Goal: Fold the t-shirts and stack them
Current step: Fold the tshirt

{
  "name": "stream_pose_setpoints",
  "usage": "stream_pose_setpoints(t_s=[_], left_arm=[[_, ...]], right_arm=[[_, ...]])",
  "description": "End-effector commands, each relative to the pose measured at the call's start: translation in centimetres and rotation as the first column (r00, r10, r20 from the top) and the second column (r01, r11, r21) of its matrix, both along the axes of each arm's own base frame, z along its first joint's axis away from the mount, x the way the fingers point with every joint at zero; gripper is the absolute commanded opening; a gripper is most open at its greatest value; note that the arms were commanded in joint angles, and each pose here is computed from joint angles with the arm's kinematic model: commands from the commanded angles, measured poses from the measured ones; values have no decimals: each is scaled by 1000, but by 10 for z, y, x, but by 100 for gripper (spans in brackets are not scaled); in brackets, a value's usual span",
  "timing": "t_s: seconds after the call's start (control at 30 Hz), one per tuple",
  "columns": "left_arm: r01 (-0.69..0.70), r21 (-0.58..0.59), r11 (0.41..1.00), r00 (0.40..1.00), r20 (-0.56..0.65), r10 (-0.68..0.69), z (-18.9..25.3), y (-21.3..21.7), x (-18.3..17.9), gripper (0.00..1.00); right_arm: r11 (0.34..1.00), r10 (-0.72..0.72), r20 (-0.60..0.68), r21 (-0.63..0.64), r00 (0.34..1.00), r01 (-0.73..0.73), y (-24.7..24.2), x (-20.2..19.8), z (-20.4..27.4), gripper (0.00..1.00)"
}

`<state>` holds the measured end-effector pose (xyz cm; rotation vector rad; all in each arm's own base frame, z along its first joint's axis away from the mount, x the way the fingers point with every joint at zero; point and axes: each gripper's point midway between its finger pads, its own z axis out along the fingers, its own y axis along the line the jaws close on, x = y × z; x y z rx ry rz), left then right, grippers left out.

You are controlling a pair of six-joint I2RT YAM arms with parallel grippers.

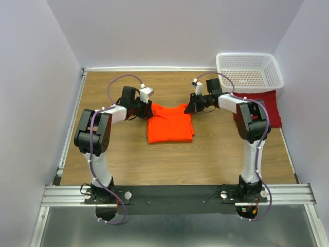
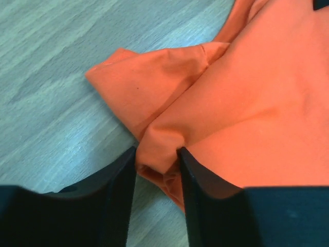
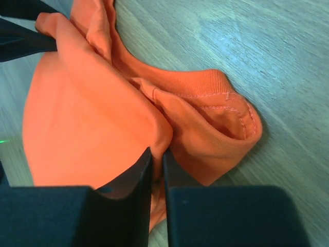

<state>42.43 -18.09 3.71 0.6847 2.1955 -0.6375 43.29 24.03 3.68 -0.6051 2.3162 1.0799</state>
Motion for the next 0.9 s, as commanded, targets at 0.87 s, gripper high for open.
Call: stream_pose_setpoints(t_s=[0.87], left_arm=[[104, -78, 992, 983, 159, -90, 71, -31, 32, 1]], right_arm=[[990, -129, 85, -53, 988, 133, -28, 7, 34, 1]])
